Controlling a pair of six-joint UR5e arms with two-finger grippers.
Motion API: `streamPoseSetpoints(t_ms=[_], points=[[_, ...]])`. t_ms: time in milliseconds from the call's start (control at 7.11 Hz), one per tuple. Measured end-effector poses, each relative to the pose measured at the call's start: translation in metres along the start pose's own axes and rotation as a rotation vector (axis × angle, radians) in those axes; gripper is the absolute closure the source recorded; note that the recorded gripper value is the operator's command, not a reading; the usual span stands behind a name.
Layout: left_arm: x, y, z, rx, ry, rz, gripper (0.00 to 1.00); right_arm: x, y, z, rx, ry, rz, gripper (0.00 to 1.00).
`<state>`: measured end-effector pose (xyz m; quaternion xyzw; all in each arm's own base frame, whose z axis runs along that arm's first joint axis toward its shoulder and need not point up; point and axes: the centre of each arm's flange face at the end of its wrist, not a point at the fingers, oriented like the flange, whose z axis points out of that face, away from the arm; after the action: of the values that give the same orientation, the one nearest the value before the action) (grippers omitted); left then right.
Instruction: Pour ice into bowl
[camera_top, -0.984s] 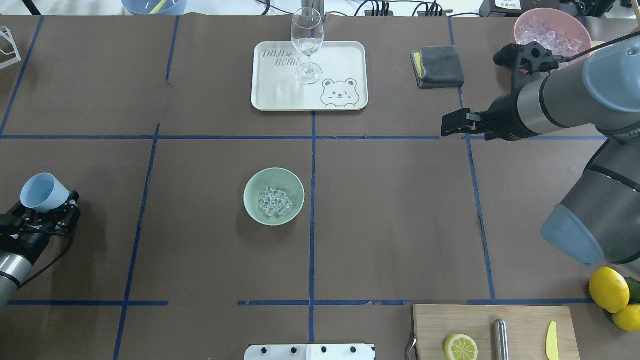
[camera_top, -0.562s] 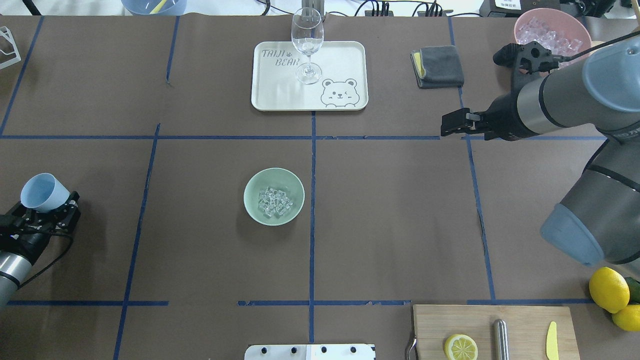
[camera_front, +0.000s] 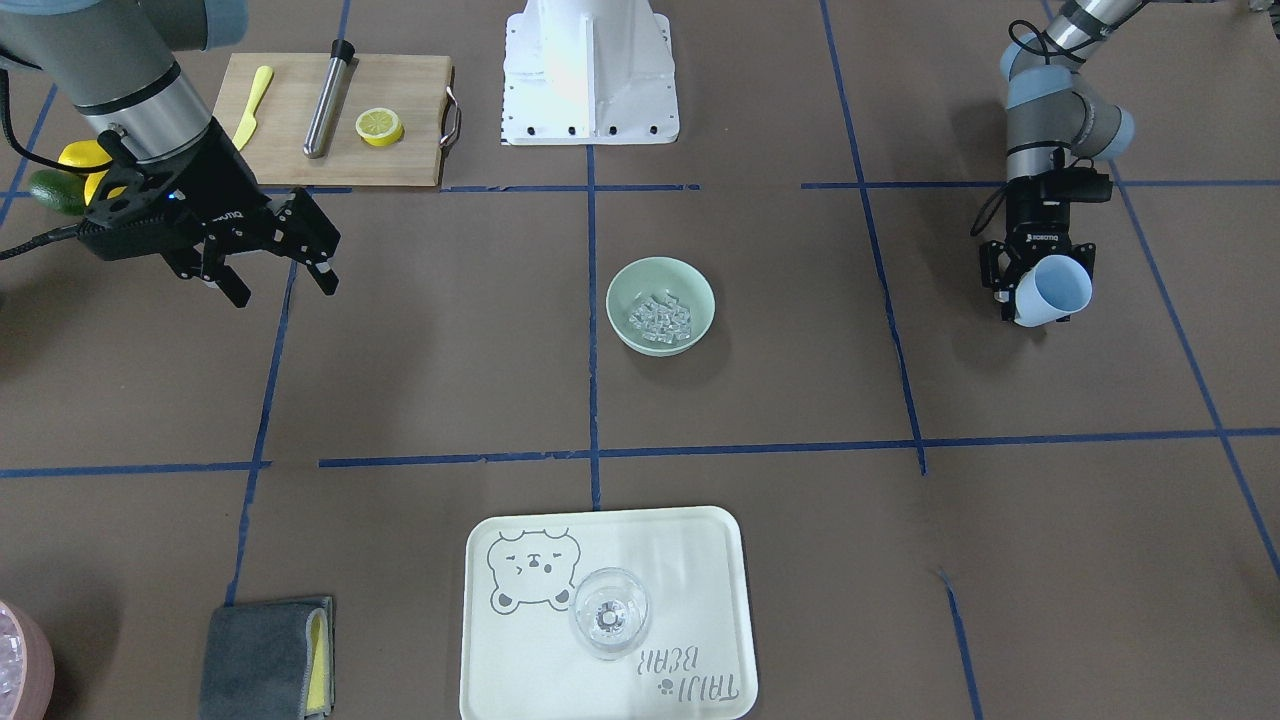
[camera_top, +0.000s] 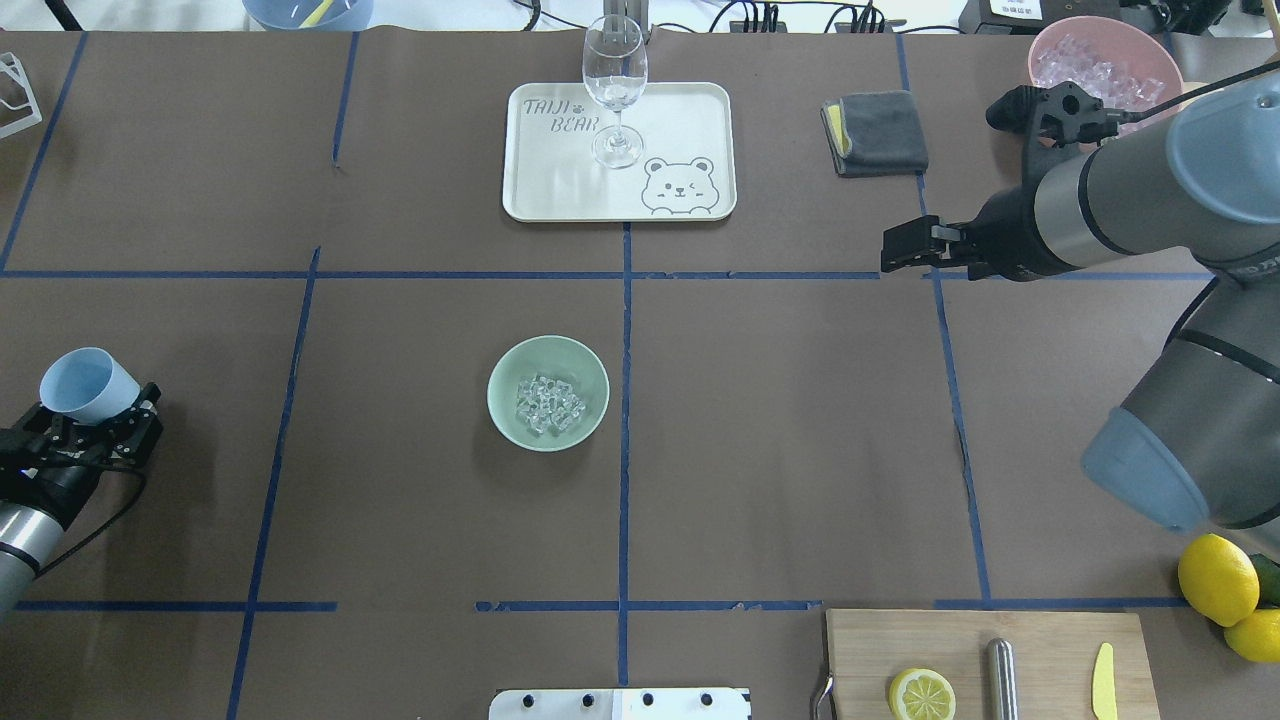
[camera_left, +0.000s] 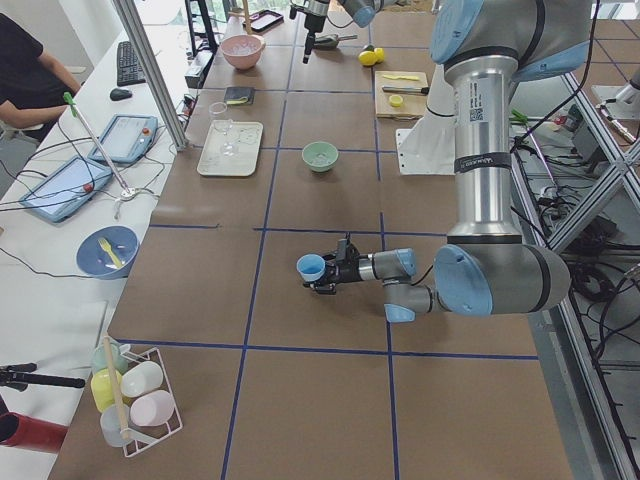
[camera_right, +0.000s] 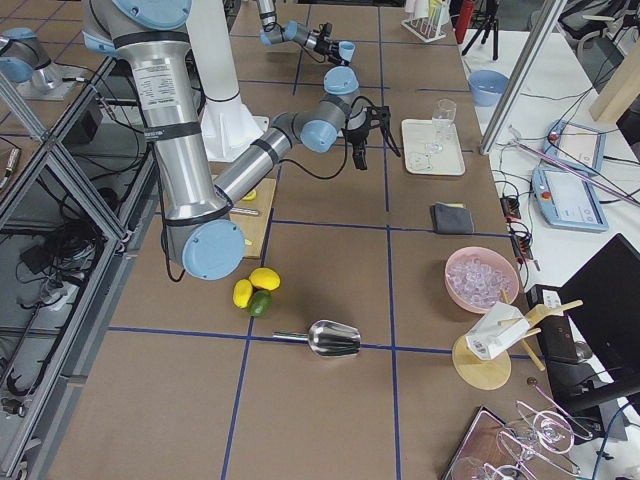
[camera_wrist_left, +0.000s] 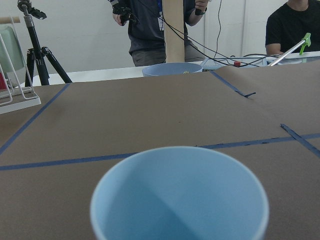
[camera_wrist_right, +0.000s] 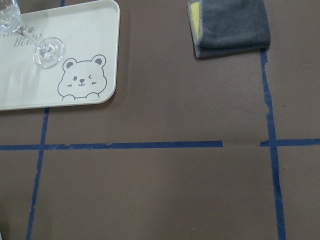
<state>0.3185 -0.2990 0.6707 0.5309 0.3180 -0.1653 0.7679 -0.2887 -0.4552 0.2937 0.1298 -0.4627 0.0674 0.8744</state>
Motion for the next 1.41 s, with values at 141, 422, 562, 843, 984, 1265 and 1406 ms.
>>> streamPoseSetpoints(t_ms=[141,422,562,843,984,1265,1406], points=[[-0.001,0.0,0.0,0.0,0.0,0.0,0.07,0.0,0.0,0.0,0.0,-0.001,0.0,0.0],[-0.004,0.0,-0.001,-0.002,-0.004,0.007,0.0,-0.001,0.0,-0.001,0.001,-0.003,0.0,0.0],[-0.006,0.0,-0.002,-0.003,-0.005,0.01,0.0,-0.001,0.0,-0.001,0.0,-0.004,0.001,0.0],[-0.007,0.0,-0.003,-0.022,0.007,0.017,0.0,-0.001,0.0,-0.001,0.001,-0.004,0.002,0.0],[-0.009,0.001,-0.006,-0.047,0.02,0.019,0.0,-0.002,0.0,-0.001,0.002,-0.004,0.002,0.0],[-0.023,-0.014,-0.025,-0.112,0.057,0.02,0.0,-0.002,0.0,0.0,0.0,-0.003,0.003,0.0],[-0.026,-0.021,-0.033,-0.137,0.073,0.023,0.0,-0.002,0.0,0.001,0.0,-0.002,0.005,0.0]])
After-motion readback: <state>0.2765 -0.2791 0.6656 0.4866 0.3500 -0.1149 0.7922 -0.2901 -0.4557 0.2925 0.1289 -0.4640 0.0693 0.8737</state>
